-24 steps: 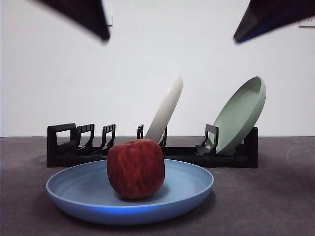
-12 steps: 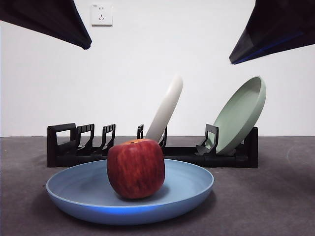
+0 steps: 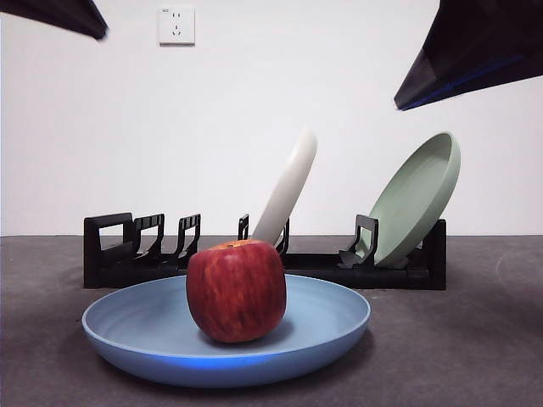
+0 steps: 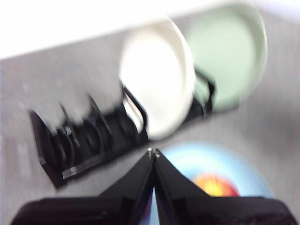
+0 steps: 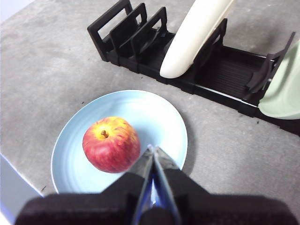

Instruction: Take the blue plate from the plate rack,put the plate on the table,take the apple from the table,put the apple in the plate

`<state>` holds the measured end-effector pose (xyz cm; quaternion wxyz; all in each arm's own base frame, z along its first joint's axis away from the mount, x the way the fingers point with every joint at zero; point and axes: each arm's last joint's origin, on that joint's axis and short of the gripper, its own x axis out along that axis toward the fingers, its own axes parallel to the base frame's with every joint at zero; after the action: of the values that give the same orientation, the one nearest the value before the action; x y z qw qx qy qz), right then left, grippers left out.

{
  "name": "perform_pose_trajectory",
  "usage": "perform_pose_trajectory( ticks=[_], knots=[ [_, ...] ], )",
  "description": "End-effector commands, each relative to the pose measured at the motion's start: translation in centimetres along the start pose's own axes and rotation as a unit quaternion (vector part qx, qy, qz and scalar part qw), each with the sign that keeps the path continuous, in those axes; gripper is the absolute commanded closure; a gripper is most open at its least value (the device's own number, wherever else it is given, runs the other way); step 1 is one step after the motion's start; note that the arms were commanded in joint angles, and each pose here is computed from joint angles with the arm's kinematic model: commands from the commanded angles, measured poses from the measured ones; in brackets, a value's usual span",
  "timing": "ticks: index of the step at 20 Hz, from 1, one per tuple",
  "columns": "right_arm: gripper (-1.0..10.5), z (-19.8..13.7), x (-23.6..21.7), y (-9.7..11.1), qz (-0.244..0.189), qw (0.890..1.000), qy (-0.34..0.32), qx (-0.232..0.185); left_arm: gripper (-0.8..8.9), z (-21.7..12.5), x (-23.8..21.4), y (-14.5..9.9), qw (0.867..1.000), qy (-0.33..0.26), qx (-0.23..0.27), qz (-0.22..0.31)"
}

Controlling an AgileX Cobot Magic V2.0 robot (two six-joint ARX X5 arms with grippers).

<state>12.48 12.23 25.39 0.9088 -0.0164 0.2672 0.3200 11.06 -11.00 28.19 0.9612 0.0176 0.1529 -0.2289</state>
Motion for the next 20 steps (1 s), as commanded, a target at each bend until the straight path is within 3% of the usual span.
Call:
perform_pose_trajectory(
  ticks=[1,5,10,20],
  knots=[
    [9.5,-0.3,0.1,0.0,-0.001,1.000,0.000,0.004,8.15,-1.6,-0.1,2.3,0.999,-0.030,-0.017,0.005],
    [9.5,-0.3,0.1,0.0,-0.001,1.000,0.000,0.004,8.15,-6.3,-1.2,5.4,0.994,-0.095,-0.049,0.039],
    [9.5,-0.3,0.1,0.0,-0.001,1.000,0.000,0.004,8.15,-11.1,-1.8,7.4,0.982,-0.130,-0.066,0.117],
    [9.5,-0.3,0.1,0.0,-0.001,1.000,0.000,0.004,8.15,-14.3,-1.7,8.6,0.980,-0.058,-0.076,0.174]
  ],
)
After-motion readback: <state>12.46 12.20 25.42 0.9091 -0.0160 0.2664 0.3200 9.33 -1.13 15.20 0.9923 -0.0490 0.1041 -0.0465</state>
